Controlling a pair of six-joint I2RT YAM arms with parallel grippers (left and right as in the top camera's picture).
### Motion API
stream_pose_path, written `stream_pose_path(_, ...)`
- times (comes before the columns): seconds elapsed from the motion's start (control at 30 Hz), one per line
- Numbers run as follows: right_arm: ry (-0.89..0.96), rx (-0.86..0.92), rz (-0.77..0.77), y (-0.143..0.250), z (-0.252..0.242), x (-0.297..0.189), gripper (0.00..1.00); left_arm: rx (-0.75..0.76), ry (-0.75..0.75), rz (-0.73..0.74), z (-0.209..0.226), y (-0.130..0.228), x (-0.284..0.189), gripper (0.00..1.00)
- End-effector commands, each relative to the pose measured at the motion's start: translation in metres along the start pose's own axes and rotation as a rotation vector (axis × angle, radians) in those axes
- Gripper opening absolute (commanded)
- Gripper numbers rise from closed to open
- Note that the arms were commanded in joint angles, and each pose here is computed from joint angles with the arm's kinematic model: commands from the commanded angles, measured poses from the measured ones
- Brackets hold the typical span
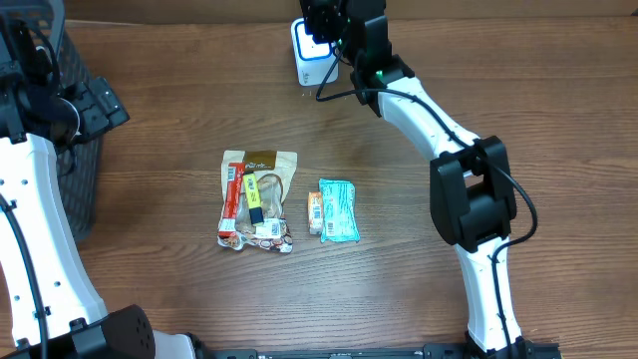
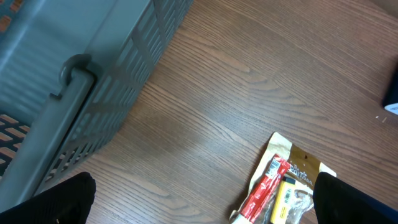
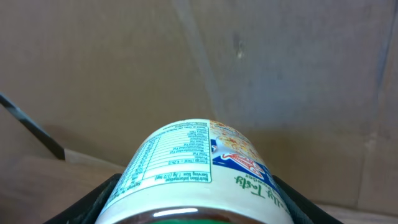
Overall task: Scan the item barcode
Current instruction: 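Carry the jar with the right gripper to the white scanner, then hold the jar label in front of the scanner window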
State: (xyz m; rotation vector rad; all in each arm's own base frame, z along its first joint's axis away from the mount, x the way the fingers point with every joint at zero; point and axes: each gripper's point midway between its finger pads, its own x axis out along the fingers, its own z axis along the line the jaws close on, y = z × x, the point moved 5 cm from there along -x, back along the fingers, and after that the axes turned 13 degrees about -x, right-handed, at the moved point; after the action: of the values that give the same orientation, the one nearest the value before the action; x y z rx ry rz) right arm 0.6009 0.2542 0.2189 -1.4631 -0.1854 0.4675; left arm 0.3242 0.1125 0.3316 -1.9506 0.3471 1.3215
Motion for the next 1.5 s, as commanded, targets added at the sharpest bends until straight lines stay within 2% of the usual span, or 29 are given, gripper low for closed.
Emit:
stream_pose_path(0.0, 0.045, 0.021, -0.058, -0.006, -0.005, 0.005, 0.04, 0.005, 0.013, -0.019, -0.001, -0.003, -0.006, 1.0)
stream_pose_path(0.23, 0.041, 0.101, -0.143, -0.003, 0.0, 0.012, 0.04, 0.006, 0.013, -0.019, -0.001, -0.003, -0.006, 1.0)
stream_pose_path(0.57, 0.069, 0.113, -0.115, 0.051, -0.002, 0.03, 0.04, 0.005, 0.013, -0.019, -0.001, -0.003, -0.006, 1.0)
stream_pose_path(0.7, 0.068, 0.132, -0.116, 0.061, -0.003, 0.033, 0.04, 0.005, 0.013, -0.018, -0.001, -0.003, -0.006, 1.0)
stream_pose_path(0.93, 0.062, 0.232, -0.117, 0.062, -0.003, 0.033, 0.04, 0.005, 0.013, -0.018, -0.001, -0.003, -0.006, 1.0)
stream_pose_path(1.47, 0.079, 0.231, -0.117, 0.063, -0.005, 0.033, 0.04, 0.005, 0.013, -0.018, -0.001, -0.003, -0.006, 1.0)
